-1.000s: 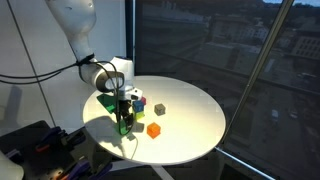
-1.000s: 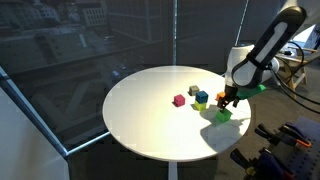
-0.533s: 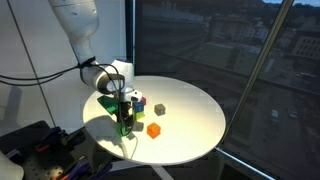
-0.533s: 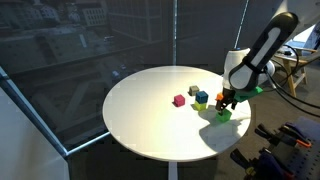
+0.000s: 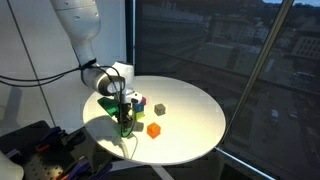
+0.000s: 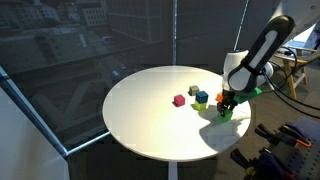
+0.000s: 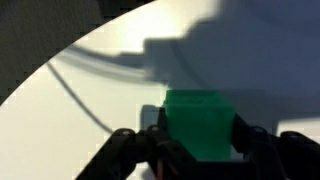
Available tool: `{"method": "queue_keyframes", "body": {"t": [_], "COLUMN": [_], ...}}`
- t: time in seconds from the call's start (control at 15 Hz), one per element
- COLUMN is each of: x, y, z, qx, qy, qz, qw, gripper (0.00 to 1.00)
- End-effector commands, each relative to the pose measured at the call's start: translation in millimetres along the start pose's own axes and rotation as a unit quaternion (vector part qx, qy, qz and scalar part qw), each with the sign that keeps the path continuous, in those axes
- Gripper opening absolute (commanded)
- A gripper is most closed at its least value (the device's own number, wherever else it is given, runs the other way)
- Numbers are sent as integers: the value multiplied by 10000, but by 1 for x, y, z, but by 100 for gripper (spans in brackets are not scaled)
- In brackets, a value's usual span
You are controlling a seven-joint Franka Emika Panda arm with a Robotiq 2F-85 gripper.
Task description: Pick up the green block and put it on the blue block top
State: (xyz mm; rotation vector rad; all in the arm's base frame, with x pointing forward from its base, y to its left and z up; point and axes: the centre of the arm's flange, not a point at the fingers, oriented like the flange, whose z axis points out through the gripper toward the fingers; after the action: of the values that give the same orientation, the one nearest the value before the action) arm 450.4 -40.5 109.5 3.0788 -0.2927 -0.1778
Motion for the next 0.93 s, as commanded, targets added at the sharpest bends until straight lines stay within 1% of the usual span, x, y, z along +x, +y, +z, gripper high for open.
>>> {"method": "queue_keyframes", "body": {"t": [0.0,0.13,0.47,0.87], "x": [5,4,0,-1], "y": [1,1,1,0], "z": [0,-2,-16,-43], "qx": [-20,-16,-19,-1], "qy": [14,-2,-81,-213], "qz": [-102,-106,-102,-179], "qw": [9999,9999,9999,9996], "gripper": [33,30,30,30]}}
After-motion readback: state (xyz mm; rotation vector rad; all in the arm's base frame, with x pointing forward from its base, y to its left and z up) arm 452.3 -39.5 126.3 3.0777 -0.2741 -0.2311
